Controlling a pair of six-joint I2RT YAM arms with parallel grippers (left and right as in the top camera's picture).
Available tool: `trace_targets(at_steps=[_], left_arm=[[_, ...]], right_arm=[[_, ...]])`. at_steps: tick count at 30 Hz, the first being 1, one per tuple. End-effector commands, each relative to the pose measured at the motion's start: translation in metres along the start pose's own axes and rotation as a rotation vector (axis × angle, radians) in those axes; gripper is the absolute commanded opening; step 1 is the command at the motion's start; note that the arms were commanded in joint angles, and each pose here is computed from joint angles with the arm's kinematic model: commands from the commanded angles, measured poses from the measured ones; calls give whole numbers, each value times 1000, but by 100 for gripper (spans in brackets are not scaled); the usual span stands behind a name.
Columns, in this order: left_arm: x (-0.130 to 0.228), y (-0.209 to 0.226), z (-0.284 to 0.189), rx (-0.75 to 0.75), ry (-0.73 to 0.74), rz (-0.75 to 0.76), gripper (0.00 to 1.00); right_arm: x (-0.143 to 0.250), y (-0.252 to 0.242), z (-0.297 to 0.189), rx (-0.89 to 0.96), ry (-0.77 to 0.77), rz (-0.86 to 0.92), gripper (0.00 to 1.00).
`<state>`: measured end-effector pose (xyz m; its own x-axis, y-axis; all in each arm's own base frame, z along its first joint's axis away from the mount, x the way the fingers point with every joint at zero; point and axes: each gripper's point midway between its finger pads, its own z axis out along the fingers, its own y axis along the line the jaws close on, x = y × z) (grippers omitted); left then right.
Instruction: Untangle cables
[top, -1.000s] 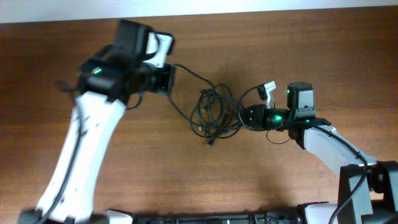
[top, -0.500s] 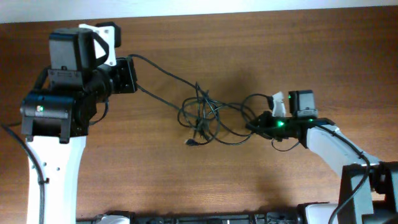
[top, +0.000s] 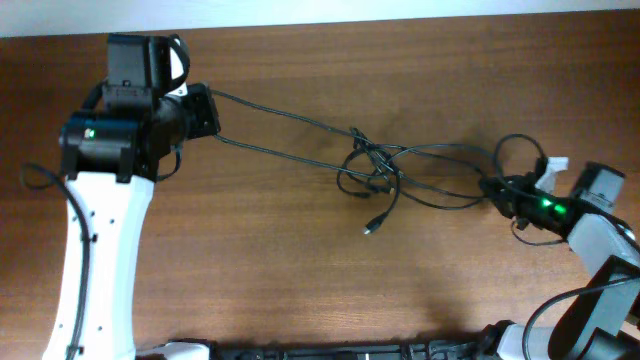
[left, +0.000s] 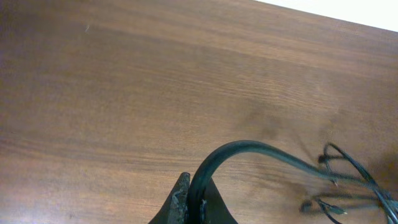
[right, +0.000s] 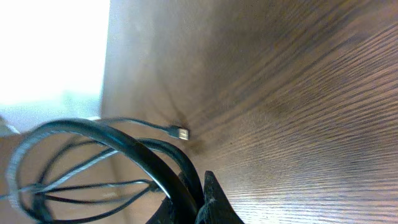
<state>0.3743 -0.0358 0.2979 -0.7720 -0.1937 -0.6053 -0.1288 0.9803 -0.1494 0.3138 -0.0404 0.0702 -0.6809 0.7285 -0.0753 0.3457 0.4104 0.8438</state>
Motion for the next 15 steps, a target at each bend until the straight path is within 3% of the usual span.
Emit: trace_targets(at_steps=[1, 5, 8, 15], left_arm=[[-19, 42, 1, -207, -81, -153, 0], [-20, 58, 8, -288, -90, -213, 0], [-26, 99, 0, -443, -144, -320, 0], [-24, 152, -7, -499, -140, -453, 0]], right_arm=[[-18, -14, -18, 18, -79, 17, 4], [-21, -17, -21, 23, -93, -12, 4], [-21, -18, -22, 26, -94, -27, 4], [-23, -19, -22, 39, -103, -47, 4]])
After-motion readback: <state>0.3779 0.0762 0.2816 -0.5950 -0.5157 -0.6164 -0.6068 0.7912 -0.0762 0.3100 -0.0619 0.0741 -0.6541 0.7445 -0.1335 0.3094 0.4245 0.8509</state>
